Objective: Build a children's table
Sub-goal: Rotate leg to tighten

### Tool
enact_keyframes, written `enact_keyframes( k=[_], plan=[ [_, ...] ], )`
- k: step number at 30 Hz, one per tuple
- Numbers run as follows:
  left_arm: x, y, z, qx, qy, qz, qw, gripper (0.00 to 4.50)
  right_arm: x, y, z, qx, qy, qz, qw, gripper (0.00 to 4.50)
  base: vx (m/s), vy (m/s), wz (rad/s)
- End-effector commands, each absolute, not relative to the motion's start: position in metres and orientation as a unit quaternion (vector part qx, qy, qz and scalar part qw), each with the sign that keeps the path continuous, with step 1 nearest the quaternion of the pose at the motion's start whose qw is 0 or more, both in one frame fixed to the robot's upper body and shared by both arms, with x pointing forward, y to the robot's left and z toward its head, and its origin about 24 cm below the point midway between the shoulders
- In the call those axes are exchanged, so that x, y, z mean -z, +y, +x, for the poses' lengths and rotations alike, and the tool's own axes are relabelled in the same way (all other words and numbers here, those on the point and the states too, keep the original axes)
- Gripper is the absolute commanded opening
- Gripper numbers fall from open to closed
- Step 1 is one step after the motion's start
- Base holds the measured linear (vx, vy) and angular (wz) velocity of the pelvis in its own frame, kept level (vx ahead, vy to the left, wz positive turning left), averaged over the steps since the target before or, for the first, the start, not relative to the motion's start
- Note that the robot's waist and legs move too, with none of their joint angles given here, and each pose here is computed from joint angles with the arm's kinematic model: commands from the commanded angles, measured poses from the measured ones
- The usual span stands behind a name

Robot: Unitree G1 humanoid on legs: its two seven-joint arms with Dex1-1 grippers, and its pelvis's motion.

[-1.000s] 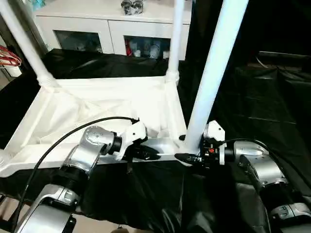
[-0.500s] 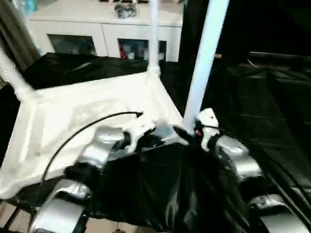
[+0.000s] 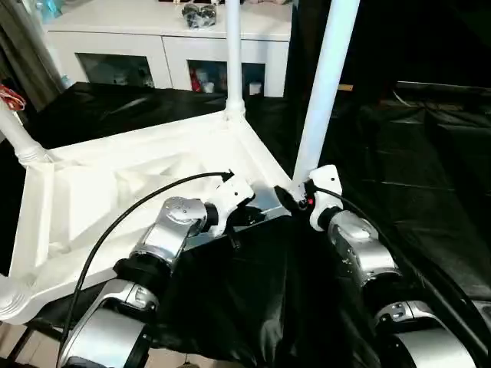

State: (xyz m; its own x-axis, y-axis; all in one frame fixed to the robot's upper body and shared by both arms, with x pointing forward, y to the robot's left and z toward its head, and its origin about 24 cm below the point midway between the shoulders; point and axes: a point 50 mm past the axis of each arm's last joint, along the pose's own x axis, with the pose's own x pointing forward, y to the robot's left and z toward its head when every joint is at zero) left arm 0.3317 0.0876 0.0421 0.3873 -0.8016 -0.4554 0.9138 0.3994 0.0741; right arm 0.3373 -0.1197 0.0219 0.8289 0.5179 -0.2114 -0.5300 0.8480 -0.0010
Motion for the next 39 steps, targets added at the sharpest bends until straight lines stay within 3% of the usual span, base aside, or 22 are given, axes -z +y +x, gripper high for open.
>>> enact_keyframes(
  k=[1,8,9,14,26,29,30,31,32,33,34,36,37,39],
  plan=[
    [-0.055,0.064,0.323,0.593,0.123,0.149,0.782,0.0,-0.009,-0.093,0.322,-0.385,0.129,-0.044,0.913,3.9,0.0,0.0,0.0],
    [-0.055,0.081,0.32,0.618,0.132,0.161,0.758,0.0,-0.017,-0.109,0.31,-0.496,0.11,-0.064,0.859,3.9,0.0,0.0,0.0],
    [-0.055,0.087,0.318,0.629,0.138,0.162,0.748,0.0,-0.018,-0.114,0.303,-0.536,0.114,-0.067,0.834,3.9,0.0,0.0,0.0],
    [-0.056,0.1,0.314,0.651,0.15,0.16,0.727,0.0,-0.017,-0.127,0.286,-0.617,0.143,-0.071,0.771,3.74,0.0,0.0,0.0],
    [-0.057,0.111,0.31,0.67,0.162,0.157,0.708,0.0,-0.019,-0.135,0.276,-0.659,0.163,-0.052,0.732,2.9,0.0,0.0,0.0],
    [-0.056,0.109,0.313,0.65,0.158,0.16,0.726,0.0,-0.017,-0.131,0.278,-0.645,0.162,-0.05,0.745,2.78,0.0,0.0,0.0],
    [-0.054,0.108,0.321,0.609,0.156,0.169,0.759,0.0,-0.014,-0.127,0.285,-0.609,0.157,-0.054,0.776,2.78,0.0,0.0,0.0],
    [-0.054,0.108,0.321,0.609,0.156,0.169,0.759,0.0,-0.014,-0.127,0.285,-0.609,0.157,-0.054,0.776,2.75,0.0,0.0,0.0],
    [-0.054,0.105,0.329,0.569,0.152,0.172,0.79,0.0,-0.011,-0.124,0.295,-0.548,0.148,-0.056,0.821,2.74,0.0,0.0,0.0],
    [-0.054,0.105,0.329,0.569,0.152,0.172,0.79,0.0,-0.011,-0.124,0.295,-0.548,0.148,-0.056,0.821,2.73,0.0,0.0,0.0],
    [-0.056,0.1,0.334,0.543,0.144,0.165,0.811,0.0,-0.007,-0.121,0.305,-0.477,0.152,-0.061,0.863,2.73,0.0,0.0,0.0],
    [-0.056,0.097,0.336,0.535,0.14,0.162,0.817,0.0,-0.005,-0.12,0.309,-0.451,0.154,-0.063,0.877,2.72,0.0,0.0,0.0],
    [-0.057,0.09,0.339,0.516,0.137,0.159,0.83,0.0,-0.002,-0.116,0.315,-0.398,0.16,-0.05,0.902,2.72,0.0,0.0,0.0],
    [-0.058,0.083,0.342,0.494,0.135,0.159,0.844,0.0,0.0,-0.111,0.32,-0.345,0.168,-0.036,0.923,2.72,0.0,0.0,0.0]
  ],
)
